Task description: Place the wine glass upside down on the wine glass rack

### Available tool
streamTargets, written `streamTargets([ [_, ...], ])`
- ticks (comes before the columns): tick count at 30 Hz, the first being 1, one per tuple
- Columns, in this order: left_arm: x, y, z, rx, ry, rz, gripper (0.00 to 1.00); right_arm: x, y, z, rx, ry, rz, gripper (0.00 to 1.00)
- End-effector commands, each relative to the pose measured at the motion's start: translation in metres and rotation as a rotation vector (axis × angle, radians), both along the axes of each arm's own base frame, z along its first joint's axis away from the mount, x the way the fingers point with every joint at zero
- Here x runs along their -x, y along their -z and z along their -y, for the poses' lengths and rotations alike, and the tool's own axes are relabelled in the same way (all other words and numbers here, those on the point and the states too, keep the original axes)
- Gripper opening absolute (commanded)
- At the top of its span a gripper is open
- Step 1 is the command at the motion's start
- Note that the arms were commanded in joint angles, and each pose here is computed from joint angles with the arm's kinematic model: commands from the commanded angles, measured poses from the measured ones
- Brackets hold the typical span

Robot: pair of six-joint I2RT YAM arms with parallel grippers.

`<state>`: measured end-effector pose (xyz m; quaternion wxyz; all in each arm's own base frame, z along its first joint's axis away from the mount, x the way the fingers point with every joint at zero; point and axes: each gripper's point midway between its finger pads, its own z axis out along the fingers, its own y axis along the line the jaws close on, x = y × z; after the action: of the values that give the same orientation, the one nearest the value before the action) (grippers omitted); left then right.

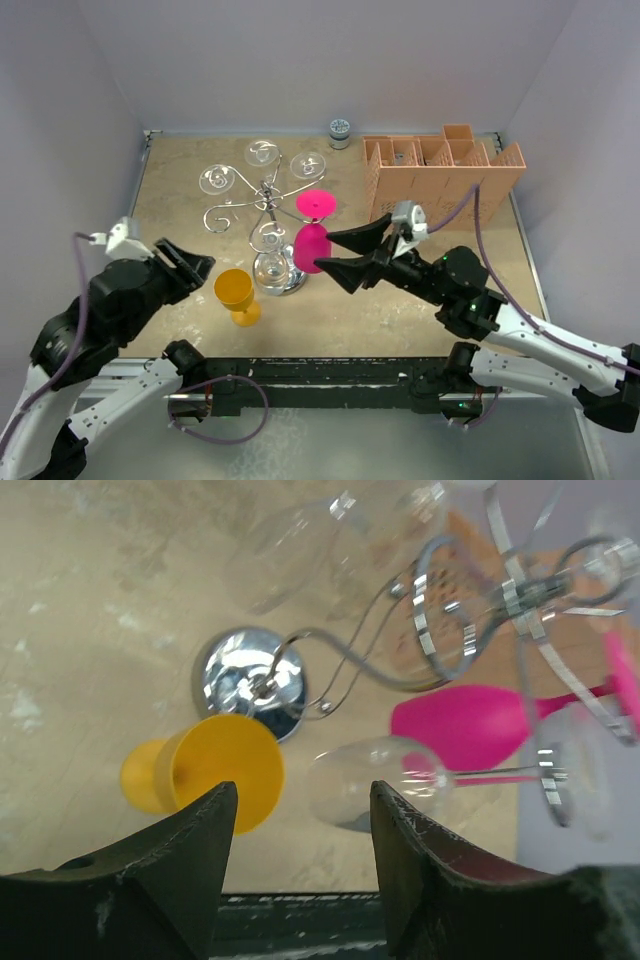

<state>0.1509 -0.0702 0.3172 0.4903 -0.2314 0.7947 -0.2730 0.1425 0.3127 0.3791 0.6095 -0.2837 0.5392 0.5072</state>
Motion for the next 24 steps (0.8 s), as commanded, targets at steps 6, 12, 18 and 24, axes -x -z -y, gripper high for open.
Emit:
streamTargets([
  [6,0.002,0.105,0.007,-0.263,0.020,-0.381,0.52,-0.020,-0.054,0.050,-0.156,0.228,-0.057,0.61],
  [12,-0.001,0.125,0.003,-0.315,-0.013,-0.426,0.43,-0.018,-0.048,0.060,-0.168,0.241,-0.087,0.61],
  [18,-0.003,0.141,0.001,-0.359,-0.039,-0.473,0.39,-0.015,-0.045,0.067,-0.168,0.247,-0.090,0.61],
  [24,-0.006,0.158,0.003,-0.369,-0.052,-0.499,0.30,-0.015,-0.047,0.074,-0.183,0.262,-0.094,0.61],
])
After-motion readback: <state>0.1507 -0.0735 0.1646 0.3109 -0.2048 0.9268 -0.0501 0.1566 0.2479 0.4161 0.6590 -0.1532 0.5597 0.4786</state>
